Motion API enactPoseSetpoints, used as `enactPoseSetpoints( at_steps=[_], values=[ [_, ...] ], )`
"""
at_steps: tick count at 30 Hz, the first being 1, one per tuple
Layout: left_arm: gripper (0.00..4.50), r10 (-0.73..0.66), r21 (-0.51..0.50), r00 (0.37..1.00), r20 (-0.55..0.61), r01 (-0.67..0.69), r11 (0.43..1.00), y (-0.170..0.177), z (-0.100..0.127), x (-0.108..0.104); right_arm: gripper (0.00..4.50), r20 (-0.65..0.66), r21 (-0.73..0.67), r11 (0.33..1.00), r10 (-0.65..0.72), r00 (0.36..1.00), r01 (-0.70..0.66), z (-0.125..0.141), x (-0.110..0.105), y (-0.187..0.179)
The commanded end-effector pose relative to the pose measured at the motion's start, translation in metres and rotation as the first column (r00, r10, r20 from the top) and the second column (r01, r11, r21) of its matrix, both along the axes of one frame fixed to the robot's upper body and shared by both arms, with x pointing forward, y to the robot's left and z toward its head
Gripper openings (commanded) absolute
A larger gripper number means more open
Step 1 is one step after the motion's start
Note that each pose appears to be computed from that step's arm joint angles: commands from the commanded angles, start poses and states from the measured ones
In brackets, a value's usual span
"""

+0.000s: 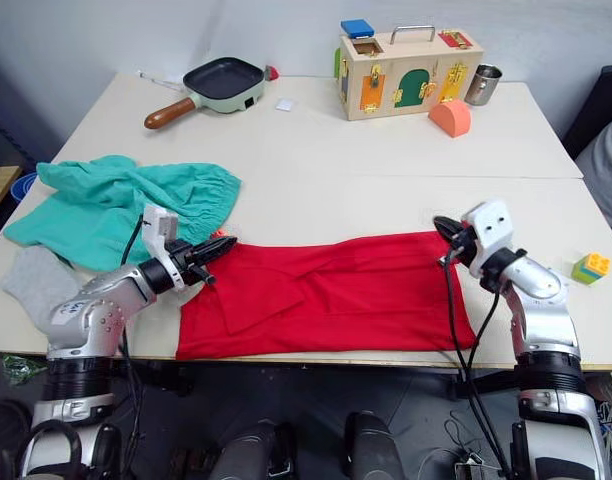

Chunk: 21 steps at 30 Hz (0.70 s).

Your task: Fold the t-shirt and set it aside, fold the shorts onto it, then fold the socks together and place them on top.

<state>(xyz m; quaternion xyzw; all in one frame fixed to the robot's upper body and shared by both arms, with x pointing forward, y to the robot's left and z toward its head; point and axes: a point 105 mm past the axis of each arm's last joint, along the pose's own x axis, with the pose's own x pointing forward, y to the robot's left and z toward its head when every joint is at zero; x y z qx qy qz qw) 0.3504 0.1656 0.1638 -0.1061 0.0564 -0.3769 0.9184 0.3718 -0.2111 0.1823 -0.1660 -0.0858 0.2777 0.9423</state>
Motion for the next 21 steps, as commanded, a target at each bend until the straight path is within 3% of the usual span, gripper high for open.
enactPoseSetpoints(
  at_steps=[1, 5, 11, 14, 21],
  values=[
    [0.00, -0.069, -0.012, 0.995, 0.076, 0.070, 0.997, -0.016, 0.020, -0.005, 0.03, 0.007, 0.008, 0.997, 0.078, 0.997, -0.078, 0.010, -0.005, 0.036],
    [0.00, -0.114, 0.096, 0.992, 0.047, 0.109, 0.989, -0.040, -0.005, -0.003, 0.03, -0.044, 0.006, 0.993, 0.115, 0.992, -0.115, -0.004, -0.006, 0.076],
    [0.00, -0.031, 0.134, 0.999, 0.017, 0.028, 0.991, -0.053, -0.032, 0.016, 0.03, -0.134, -0.036, 0.993, 0.111, 0.985, -0.117, -0.040, -0.002, 0.121],
    [0.00, 0.029, 0.134, 0.999, 0.015, -0.031, 0.990, -0.051, -0.036, 0.024, 0.03, -0.129, -0.108, 0.991, 0.062, 0.990, -0.076, -0.057, 0.001, 0.112],
    [0.00, 0.150, 0.170, 0.989, 0.007, -0.149, 0.974, -0.036, -0.049, 0.036, 0.03, -0.110, -0.046, 0.990, -0.135, 0.985, 0.131, -0.059, 0.016, 0.059]
  ],
)
